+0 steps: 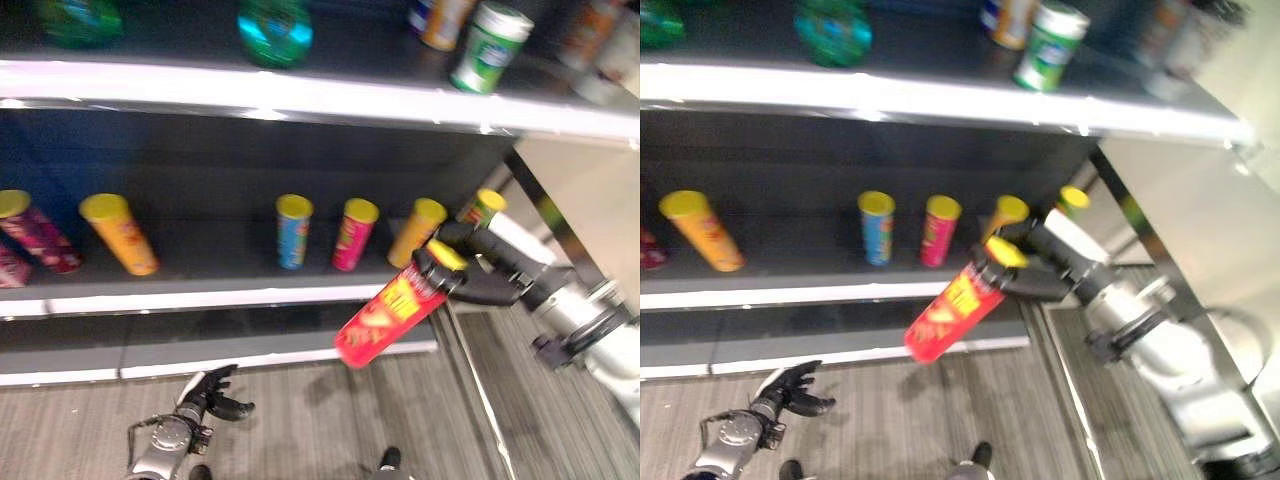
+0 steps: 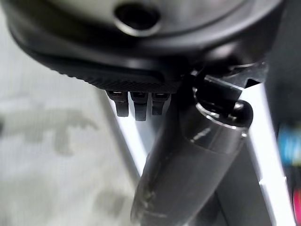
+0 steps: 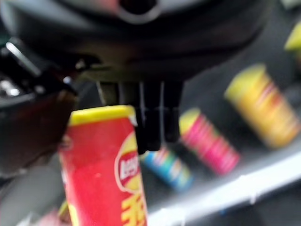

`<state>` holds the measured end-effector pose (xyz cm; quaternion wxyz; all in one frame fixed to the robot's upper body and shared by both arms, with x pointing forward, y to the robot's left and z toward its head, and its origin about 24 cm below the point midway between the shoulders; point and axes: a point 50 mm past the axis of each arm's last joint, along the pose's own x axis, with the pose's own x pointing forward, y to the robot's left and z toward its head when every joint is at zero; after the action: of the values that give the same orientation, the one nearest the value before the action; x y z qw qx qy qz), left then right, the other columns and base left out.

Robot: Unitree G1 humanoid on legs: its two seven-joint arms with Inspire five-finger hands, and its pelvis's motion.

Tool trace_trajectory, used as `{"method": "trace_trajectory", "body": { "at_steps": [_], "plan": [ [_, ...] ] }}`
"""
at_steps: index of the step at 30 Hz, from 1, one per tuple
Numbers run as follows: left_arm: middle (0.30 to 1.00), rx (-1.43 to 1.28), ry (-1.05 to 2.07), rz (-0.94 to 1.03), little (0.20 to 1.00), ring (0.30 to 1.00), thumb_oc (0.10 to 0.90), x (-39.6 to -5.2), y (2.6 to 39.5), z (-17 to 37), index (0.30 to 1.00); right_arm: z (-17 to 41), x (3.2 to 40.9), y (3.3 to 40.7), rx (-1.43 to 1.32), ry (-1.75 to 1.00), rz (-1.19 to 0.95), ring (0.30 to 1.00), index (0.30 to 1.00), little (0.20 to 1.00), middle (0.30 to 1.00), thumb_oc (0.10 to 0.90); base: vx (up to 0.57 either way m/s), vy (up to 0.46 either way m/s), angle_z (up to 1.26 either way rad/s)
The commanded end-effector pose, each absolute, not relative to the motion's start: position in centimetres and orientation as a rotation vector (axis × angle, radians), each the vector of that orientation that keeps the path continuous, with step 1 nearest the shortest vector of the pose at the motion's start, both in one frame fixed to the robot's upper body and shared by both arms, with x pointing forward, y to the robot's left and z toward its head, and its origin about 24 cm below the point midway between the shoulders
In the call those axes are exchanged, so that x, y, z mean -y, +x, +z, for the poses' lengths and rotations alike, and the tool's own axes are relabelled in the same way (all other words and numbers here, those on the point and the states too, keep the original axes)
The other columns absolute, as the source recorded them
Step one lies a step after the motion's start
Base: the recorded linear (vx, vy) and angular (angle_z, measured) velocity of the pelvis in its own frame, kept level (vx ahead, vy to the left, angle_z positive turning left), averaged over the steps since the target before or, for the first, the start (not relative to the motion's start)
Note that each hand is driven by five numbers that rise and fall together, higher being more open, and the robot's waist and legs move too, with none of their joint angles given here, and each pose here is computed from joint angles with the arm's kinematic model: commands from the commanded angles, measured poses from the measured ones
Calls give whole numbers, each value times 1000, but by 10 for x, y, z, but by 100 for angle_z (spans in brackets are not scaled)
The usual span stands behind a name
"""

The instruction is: Put the goods on the table back onto the shelves and tidy them up.

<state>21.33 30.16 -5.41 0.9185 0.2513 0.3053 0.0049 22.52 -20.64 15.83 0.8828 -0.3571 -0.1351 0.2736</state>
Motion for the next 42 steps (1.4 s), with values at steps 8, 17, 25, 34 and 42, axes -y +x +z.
{"method": "trace_trajectory", "body": {
  "at_steps": [8,17,25,34,42],
  "plan": [
    [900,-526,402,121,900,900,800,-302,215,-47,900,240,190,239,663,-933,531,300,300,300,300,400,-44,296,-9],
    [900,-527,368,87,900,900,800,-294,199,-52,900,237,202,245,616,-1051,455,300,300,300,300,400,-8,134,32],
    [900,-503,406,65,900,900,800,-297,204,-45,900,244,190,248,660,-1077,502,300,300,300,300,400,69,288,-18],
    [900,-493,470,77,900,900,800,-308,212,-36,900,250,189,255,705,-1152,412,300,300,300,300,400,-14,160,-2],
    [900,-478,457,118,900,900,800,-309,214,-34,900,250,194,267,733,-1268,271,300,300,300,300,400,-27,-12,6]
  ]
}}
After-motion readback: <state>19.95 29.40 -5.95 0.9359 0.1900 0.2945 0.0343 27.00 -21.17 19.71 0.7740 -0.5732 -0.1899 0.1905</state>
